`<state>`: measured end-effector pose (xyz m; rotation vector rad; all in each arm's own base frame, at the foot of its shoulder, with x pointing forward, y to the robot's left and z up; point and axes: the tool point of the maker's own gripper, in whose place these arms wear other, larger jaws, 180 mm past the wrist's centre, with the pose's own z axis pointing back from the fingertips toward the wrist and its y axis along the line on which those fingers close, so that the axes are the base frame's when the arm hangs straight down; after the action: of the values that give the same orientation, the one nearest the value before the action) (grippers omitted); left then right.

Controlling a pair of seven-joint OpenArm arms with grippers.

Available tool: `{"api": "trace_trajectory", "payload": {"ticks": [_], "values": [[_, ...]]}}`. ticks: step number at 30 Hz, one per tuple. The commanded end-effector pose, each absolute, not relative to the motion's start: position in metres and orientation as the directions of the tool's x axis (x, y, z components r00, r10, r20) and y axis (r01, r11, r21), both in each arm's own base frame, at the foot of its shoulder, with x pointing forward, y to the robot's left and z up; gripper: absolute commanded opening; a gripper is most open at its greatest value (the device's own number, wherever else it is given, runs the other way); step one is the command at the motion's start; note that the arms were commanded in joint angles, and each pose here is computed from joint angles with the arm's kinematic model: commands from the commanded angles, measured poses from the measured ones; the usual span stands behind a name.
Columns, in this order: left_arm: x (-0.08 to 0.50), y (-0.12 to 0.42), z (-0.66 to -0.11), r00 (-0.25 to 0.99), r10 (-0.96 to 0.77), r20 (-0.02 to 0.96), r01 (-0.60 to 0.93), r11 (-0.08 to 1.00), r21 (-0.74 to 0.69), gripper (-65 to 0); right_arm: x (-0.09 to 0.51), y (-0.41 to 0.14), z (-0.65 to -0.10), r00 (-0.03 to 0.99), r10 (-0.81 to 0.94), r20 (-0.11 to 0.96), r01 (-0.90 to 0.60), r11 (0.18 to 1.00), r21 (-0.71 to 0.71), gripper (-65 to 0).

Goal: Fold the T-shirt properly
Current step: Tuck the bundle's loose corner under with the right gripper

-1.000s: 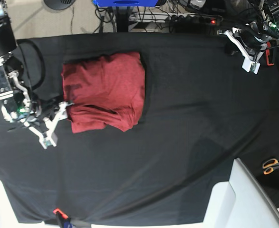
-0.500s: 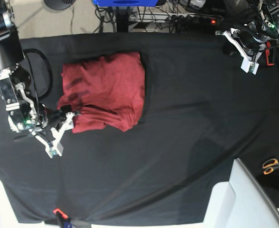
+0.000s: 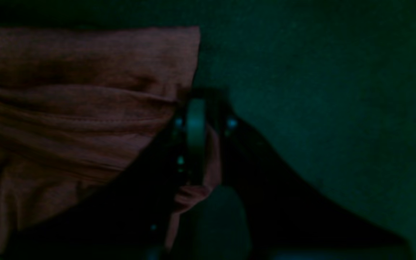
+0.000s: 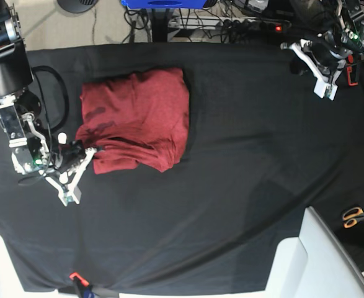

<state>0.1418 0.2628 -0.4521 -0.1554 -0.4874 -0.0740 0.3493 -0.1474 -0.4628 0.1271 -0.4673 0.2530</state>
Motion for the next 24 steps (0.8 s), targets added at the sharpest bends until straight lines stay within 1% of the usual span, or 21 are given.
{"api": "trace_trajectory", "payload": {"ticks": [1, 9, 13, 14, 15, 18, 19, 20, 22, 24], "values": [[0.141, 0.268, -0.45, 0.878, -0.033, 0.477, 0.106, 0.986, -0.127, -65.0, 0.367, -0.15, -0.447, 0.837, 0.205, 0.508, -0.268, 0.962, 0.055, -63.3], [0.137, 0.268, -0.455, 0.887, -0.022, 0.462, 0.096, 0.986, -0.137, -65.0, 0.37, -0.151, -0.444, 0.834, 0.201, 0.514, -0.265, 0.963, 0.054, -64.2], [0.138, 0.268, -0.454, 0.885, -0.024, 0.465, 0.098, 0.986, -0.135, -65.0, 0.372, -0.15, -0.442, 0.832, 0.201, 0.517, -0.267, 0.962, 0.055, -63.2], [0.138, 0.268, -0.454, 0.885, -0.024, 0.465, 0.098, 0.986, -0.135, -65.0, 0.372, -0.149, -0.441, 0.832, 0.202, 0.516, -0.268, 0.962, 0.056, -61.2], [0.138, 0.268, -0.454, 0.885, -0.024, 0.465, 0.098, 0.986, -0.135, -65.0, 0.372, -0.149, -0.442, 0.832, 0.203, 0.516, -0.269, 0.961, 0.056, -57.8], [0.138, 0.268, -0.455, 0.885, -0.024, 0.465, 0.097, 0.986, -0.135, -65.0, 0.372, -0.149, -0.441, 0.831, 0.203, 0.518, -0.27, 0.961, 0.056, -40.8], [0.138, 0.268, -0.455, 0.885, -0.024, 0.465, 0.097, 0.986, -0.135, -65.0, 0.372, -0.149, -0.442, 0.831, 0.203, 0.518, -0.27, 0.961, 0.056, -36.0], [0.142, 0.268, -0.453, 0.881, -0.024, 0.472, 0.098, 0.986, -0.134, -65.0, 0.371, -0.149, -0.443, 0.833, 0.201, 0.516, -0.268, 0.962, 0.058, -33.5], [0.146, 0.268, -0.453, 0.878, -0.019, 0.479, 0.096, 0.986, -0.137, -65.0, 0.371, -0.149, -0.443, 0.833, 0.2, 0.515, -0.267, 0.962, 0.058, -33.2], [0.148, 0.268, -0.453, 0.876, -0.019, 0.482, 0.097, 0.986, -0.137, -65.0, 0.37, -0.149, -0.445, 0.835, 0.2, 0.513, -0.267, 0.962, 0.06, -36.2]]}}
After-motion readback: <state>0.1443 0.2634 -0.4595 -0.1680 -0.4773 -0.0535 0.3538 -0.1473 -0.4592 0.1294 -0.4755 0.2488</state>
